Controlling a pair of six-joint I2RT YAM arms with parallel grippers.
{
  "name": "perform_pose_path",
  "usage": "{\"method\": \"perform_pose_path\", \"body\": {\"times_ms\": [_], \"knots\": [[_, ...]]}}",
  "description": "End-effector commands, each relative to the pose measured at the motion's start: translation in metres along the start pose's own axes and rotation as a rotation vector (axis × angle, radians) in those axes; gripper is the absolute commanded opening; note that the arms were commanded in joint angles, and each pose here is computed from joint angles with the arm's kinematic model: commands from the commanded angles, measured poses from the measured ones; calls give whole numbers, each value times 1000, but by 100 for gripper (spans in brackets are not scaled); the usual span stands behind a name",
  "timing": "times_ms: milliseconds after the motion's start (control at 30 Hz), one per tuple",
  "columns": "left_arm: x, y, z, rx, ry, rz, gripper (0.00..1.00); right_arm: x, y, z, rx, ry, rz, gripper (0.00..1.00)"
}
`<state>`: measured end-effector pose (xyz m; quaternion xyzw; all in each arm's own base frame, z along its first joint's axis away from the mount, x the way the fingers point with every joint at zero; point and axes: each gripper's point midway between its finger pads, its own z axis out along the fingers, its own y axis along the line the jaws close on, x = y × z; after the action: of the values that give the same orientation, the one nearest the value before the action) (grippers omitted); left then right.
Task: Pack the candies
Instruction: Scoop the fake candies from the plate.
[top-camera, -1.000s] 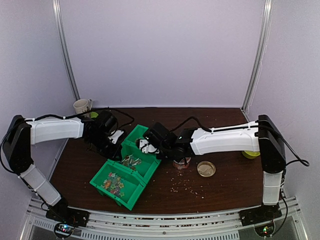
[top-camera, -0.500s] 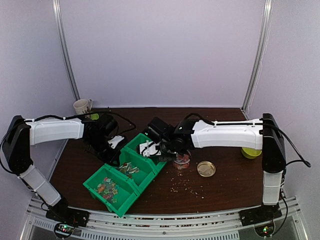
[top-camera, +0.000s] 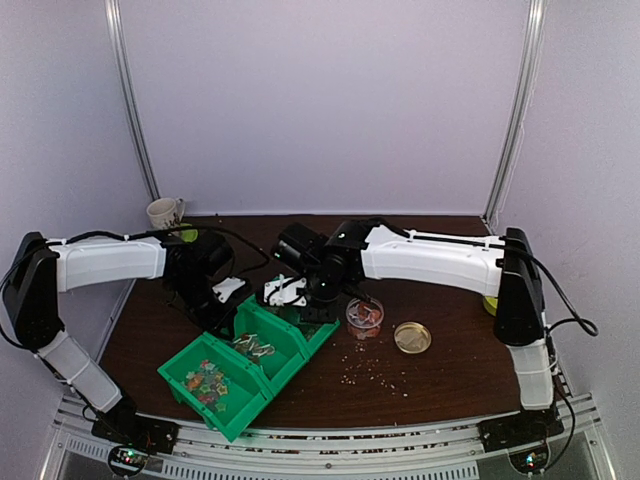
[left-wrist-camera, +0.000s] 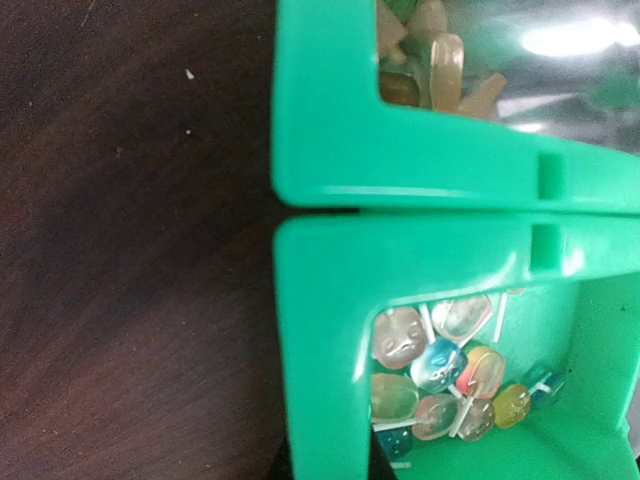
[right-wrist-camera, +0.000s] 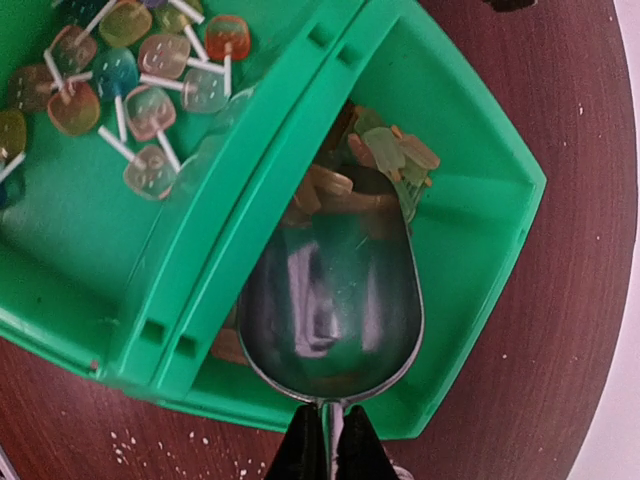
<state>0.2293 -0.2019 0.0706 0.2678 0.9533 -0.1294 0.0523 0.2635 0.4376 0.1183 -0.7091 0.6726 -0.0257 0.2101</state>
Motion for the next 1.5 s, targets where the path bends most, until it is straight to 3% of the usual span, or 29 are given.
{"method": "perform_pose_path", "body": {"times_ms": [0, 200, 400, 700, 1467], "knots": [[-76, -53, -66, 215, -396, 140, 0, 23, 53, 49, -282, 117, 172, 0], [-76, -55, -70, 224, -413, 143, 0, 11, 36, 60, -234, -2, 360, 0], [-78, -54, -75, 212, -423, 130, 0, -7, 25, 67, -226, -205, 487, 0], [-77, -41, -65, 166, -430, 112, 0, -35, 6, 45, -117, -550, 493, 0], [-75, -2, -49, 89, -384, -21, 0, -7, -28, -22, 174, -774, 485, 0]]}}
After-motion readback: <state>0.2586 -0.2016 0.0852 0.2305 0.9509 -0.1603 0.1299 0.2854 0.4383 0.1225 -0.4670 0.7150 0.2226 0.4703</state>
